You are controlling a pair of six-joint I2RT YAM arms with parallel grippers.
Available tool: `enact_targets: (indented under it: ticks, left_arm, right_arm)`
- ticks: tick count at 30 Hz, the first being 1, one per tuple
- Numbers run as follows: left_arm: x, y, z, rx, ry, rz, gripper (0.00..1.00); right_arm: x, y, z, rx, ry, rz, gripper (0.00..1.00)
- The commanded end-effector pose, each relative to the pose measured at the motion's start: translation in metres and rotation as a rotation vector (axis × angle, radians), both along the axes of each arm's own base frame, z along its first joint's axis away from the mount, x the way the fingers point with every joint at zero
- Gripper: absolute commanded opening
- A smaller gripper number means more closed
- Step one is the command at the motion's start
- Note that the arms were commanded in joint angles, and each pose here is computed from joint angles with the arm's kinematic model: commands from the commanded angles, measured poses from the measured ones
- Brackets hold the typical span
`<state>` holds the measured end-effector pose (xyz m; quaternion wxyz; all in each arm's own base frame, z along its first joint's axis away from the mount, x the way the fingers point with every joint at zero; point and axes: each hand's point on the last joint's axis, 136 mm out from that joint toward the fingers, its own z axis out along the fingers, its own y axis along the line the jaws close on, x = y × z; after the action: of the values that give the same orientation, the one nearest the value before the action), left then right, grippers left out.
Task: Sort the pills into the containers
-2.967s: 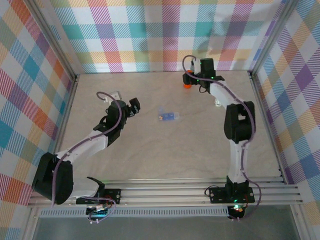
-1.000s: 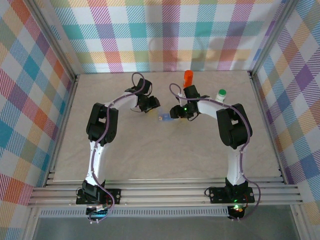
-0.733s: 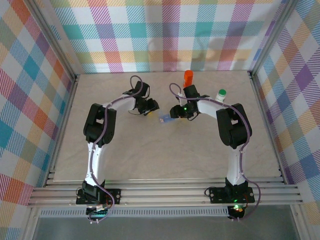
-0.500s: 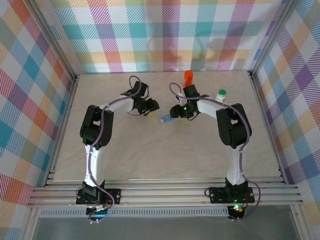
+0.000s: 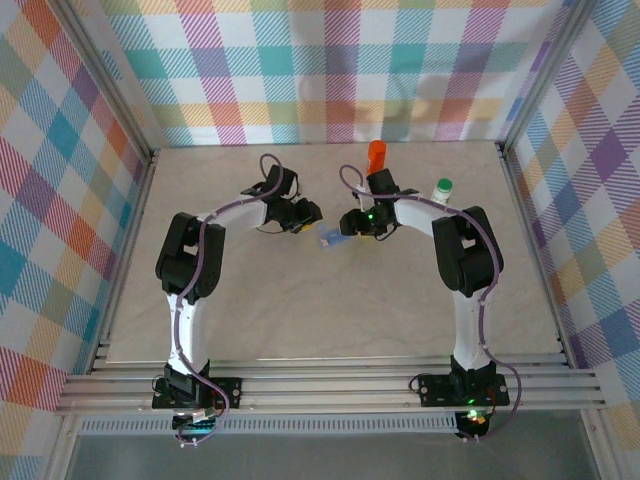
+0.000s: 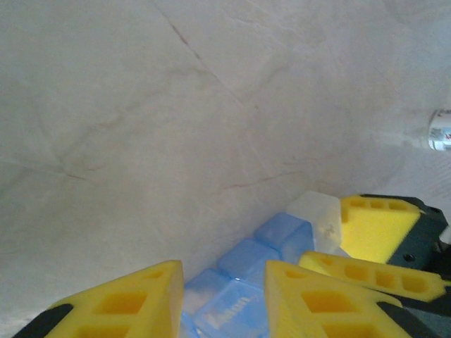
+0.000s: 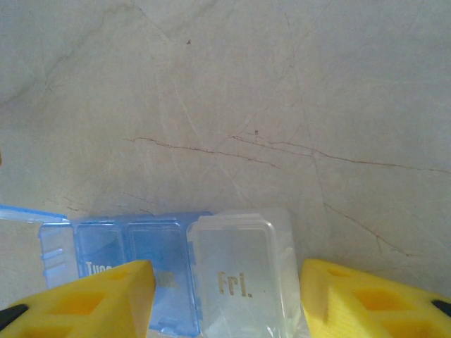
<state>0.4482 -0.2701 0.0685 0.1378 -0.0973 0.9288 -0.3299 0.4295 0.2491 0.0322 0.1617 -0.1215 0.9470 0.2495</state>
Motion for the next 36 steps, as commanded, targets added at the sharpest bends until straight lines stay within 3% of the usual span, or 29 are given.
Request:
enact_targets:
  ticks: [1, 9, 23, 36]
  left_arm:
    - [-0.007, -0.014, 0.027, -0.045, -0.052, -0.049, 0.34]
    - [-0.02, -0.03, 0.03, -0.043, -0.066, -0.114, 0.3]
    - [-0.05, 0.005, 0.005, 0.241, -0.042, -0.11, 0.27]
    - [-0.054, -0.019, -0.006, 0.217, -0.038, -0.135, 0.33]
  right_arm:
    - [-0.006, -0.006, -0.029, -0.06, 0.055, -0.018, 0.56]
    - [-0.007, -0.007, -0.033, -0.07, 0.066, -0.02, 0.57]
    - [-0.006, -0.006, -0.031, -0.059, 0.065, -0.019, 0.57]
    - [-0.007, -0.004, -0.03, -0.054, 0.071, -0.015, 0.56]
